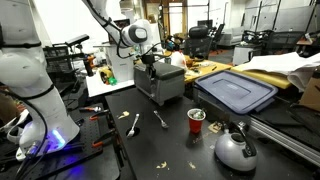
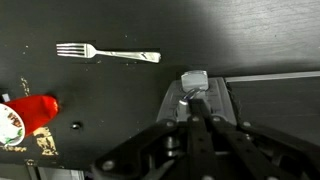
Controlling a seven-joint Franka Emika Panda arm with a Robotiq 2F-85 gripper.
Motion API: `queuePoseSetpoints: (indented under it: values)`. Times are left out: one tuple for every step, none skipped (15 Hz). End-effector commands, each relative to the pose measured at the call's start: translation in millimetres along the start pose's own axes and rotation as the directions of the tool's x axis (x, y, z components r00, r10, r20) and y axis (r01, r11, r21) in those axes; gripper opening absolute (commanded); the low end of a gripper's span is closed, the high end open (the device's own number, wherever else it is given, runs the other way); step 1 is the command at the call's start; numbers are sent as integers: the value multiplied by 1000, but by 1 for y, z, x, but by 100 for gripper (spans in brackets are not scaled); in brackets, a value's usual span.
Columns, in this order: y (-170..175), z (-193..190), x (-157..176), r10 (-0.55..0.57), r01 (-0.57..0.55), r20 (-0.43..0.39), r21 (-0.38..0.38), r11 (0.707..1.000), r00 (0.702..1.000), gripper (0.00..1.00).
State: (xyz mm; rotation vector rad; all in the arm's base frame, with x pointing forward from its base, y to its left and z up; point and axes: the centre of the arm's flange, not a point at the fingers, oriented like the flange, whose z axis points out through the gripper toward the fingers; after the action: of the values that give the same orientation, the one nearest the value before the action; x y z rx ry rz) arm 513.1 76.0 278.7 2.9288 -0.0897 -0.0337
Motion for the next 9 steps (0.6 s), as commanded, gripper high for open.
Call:
queuePoseSetpoints:
  values:
    - [-3, 4, -1, -2, 1, -12, -38, 999, 1000, 0]
    - [-3, 4, -1, -8, 7, -15, -48, 999, 1000, 0]
    - [-3, 4, -2, -15, 14, -17, -57, 998, 1000, 0]
    - [-3, 5, -2, -18, 17, -19, -68, 998, 1000, 0]
    - [-3, 6, -2, -19, 17, -21, -75, 997, 1000, 0]
    - [-2, 6, -2, -24, 22, -22, -83, 996, 999, 0]
    - [-2, 7, -2, -27, 25, -22, -88, 996, 999, 0]
    - [-1, 8, -2, -29, 27, -22, -89, 996, 999, 0]
    - [-2, 7, -2, -29, 27, -22, -88, 996, 999, 0]
